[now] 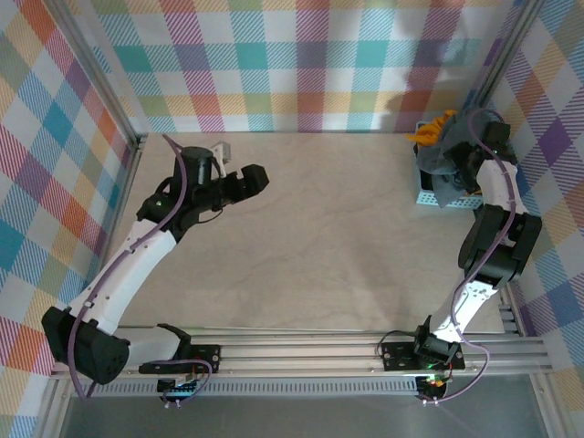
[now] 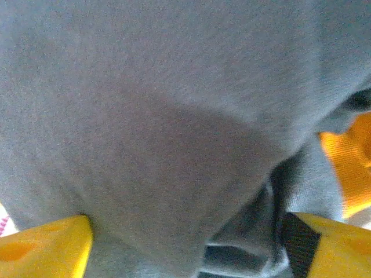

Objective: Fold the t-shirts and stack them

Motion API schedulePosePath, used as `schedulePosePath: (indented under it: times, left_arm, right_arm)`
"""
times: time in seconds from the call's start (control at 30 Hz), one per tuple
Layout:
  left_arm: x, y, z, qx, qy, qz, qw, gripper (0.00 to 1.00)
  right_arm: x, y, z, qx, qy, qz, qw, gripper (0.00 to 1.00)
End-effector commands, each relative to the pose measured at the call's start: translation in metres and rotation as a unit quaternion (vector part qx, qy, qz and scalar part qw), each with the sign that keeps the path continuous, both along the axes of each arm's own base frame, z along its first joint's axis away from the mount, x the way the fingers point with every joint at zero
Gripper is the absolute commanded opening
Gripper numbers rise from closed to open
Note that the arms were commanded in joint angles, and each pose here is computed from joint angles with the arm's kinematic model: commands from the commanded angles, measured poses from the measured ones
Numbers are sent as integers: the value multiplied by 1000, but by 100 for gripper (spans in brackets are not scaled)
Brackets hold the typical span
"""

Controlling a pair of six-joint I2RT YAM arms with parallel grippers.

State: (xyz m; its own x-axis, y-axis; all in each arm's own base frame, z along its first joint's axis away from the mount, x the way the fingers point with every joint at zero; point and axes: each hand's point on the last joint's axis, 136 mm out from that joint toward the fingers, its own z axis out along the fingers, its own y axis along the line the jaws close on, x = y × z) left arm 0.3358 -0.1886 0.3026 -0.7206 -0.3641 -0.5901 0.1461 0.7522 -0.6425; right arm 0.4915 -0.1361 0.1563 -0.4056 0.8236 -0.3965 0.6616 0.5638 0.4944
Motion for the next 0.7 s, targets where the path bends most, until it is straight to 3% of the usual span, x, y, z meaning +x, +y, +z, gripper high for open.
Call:
schedulePosePath:
  times: [0.0, 0.07, 0.17, 0.23, 0.27, 0.47, 0.67]
  left_arm:
    - [-13, 3, 4, -6, 1, -2, 1000, 80]
    - [-17, 7, 6, -4, -5, 1, 1000, 77]
    - [-23, 12, 9, -2, -10, 7, 1000, 74]
    - [-25, 14, 8, 0, -8, 9, 1000, 73]
    - [-26, 14, 7, 0, -7, 11, 1000, 72]
    - [-25, 13, -2, -6, -1, 17, 1000, 72]
    - [-24, 11, -3, -10, 0, 23, 1000, 70]
  right_arm:
    - [20, 9, 5, 52, -29, 8, 998, 66]
    - [21, 6, 4, 65, -46, 8, 997, 45]
    - [19, 4, 31, 38, -105, 16, 994, 28]
    - [14, 7, 51, 28, -124, 20, 992, 8]
    - [11, 8, 61, 26, -133, 22, 991, 2]
    - [-15, 20, 118, 1, -182, 23, 983, 0]
    - [-20, 46, 169, -31, -233, 61, 970, 0]
